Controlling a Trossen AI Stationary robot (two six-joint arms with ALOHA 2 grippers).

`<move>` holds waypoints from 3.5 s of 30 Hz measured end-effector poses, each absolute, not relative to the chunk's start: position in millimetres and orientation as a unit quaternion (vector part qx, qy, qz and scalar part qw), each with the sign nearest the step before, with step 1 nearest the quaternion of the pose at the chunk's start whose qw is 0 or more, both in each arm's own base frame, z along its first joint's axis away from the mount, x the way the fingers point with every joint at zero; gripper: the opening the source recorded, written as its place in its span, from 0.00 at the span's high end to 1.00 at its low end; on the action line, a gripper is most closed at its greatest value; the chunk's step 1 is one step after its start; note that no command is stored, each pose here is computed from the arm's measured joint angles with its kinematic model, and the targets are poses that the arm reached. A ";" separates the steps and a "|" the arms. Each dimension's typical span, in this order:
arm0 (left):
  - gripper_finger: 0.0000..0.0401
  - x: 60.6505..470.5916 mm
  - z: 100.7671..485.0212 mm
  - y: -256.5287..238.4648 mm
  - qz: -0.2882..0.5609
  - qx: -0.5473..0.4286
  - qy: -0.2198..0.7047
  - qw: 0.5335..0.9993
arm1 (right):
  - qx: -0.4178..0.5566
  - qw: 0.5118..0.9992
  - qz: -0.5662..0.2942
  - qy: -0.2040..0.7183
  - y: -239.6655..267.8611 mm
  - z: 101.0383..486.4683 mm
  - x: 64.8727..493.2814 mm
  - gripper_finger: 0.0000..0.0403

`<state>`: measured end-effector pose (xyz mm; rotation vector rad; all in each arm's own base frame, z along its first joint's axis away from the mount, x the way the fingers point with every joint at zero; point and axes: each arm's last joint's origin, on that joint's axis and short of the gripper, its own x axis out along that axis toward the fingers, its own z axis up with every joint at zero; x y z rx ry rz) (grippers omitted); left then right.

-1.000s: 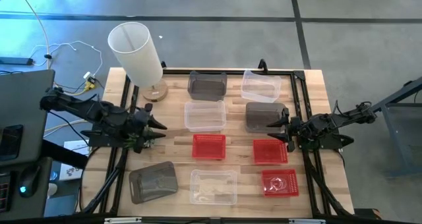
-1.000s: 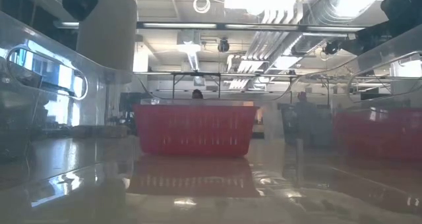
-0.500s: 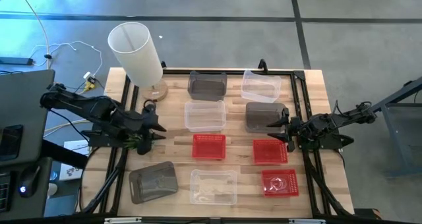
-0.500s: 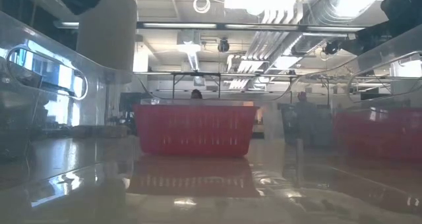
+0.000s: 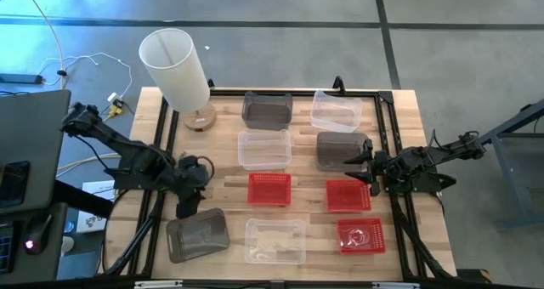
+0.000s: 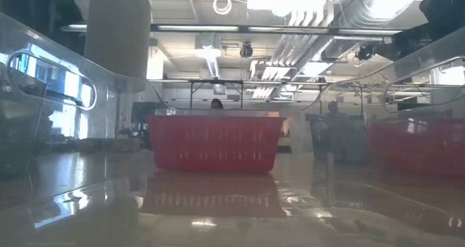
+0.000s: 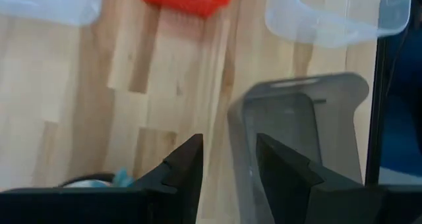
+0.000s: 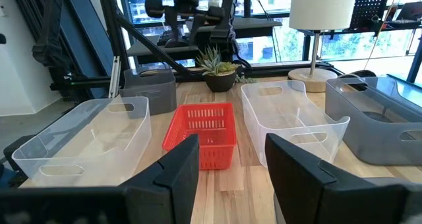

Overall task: Stack baskets by color
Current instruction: Stack the bottom black bin on the left black bin

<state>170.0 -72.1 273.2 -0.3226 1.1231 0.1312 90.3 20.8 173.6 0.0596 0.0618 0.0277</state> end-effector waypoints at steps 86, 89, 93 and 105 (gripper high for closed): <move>1.00 159.4 207.8 -164.9 0.140 -0.118 0.685 0.705 | 0.030 0.999 0.014 0.031 20.8 173.5 90.3 0.60; 1.00 159.7 221.1 -162.2 0.129 -0.121 0.660 0.730 | 0.030 0.999 0.014 0.031 20.8 173.6 90.3 0.60; 1.00 160.0 238.0 -154.7 0.119 -0.129 0.629 0.757 | 0.030 0.999 0.014 0.031 20.8 173.5 90.3 0.60; 1.00 163.5 286.5 -106.7 0.154 -0.080 0.577 0.798 | 0.030 0.999 0.014 0.031 20.8 173.5 90.3 0.60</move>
